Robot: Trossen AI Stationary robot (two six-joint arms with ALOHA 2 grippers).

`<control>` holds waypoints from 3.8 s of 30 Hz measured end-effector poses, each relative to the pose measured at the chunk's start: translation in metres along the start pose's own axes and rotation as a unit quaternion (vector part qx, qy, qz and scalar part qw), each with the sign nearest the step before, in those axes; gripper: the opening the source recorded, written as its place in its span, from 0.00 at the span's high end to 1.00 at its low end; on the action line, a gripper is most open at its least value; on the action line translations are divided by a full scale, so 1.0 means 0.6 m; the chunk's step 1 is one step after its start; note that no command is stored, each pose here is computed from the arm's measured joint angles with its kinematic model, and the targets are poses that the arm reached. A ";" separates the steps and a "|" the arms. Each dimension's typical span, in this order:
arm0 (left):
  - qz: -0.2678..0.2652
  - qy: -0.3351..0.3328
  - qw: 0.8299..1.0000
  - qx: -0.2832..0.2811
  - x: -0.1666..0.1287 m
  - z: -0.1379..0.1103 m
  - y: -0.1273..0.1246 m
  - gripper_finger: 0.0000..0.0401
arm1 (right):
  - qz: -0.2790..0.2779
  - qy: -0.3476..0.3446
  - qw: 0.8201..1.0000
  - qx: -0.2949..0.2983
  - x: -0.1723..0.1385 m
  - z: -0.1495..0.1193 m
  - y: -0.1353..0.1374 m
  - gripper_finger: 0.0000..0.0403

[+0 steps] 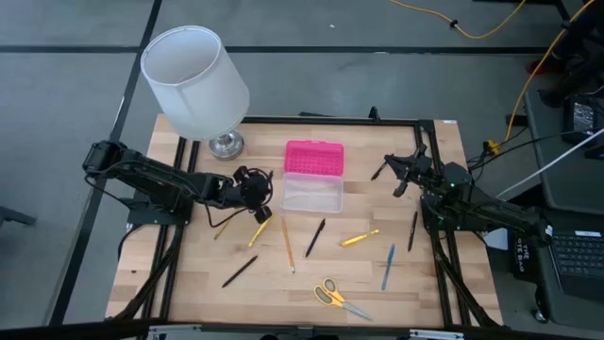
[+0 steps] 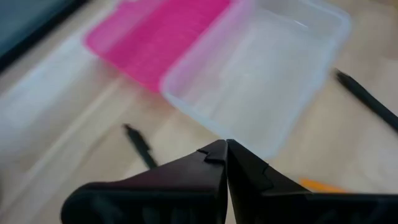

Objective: Pick & place school supplies into a supply box
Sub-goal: Put the black pen into the pink supply box

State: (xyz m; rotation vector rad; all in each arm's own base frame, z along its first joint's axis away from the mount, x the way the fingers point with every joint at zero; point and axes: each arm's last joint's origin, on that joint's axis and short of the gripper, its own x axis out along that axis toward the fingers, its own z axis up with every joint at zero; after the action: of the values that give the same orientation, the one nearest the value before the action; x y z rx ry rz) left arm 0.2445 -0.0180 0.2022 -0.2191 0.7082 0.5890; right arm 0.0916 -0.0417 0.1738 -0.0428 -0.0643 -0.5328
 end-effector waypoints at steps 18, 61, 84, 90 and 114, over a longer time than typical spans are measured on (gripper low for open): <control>0.018 0.013 1.000 0.005 0.013 0.010 0.024 0.83 | 0.000 -0.001 1.000 0.000 0.000 0.000 0.000 0.94; 0.063 0.203 0.969 -0.130 0.081 0.020 0.058 0.65 | 0.000 -0.001 1.000 0.002 0.000 0.000 0.000 0.94; 0.063 0.259 0.956 -0.126 0.170 -0.013 0.060 0.65 | 0.000 -0.001 1.000 0.002 0.000 0.000 0.000 0.94; 0.069 0.271 0.953 -0.114 0.172 -0.017 0.063 0.65 | 0.000 0.000 1.000 0.002 0.000 0.000 0.000 0.94; 0.112 0.238 0.957 -0.122 0.162 -0.011 0.070 0.98 | 0.000 0.000 1.000 0.004 0.000 0.000 0.000 0.94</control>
State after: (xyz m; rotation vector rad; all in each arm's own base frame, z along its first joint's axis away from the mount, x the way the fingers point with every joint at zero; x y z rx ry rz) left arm 0.2753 0.0559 0.1326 -0.5269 1.1362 0.8548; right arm 0.0916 -0.0417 0.1738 -0.0359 -0.0658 -0.5327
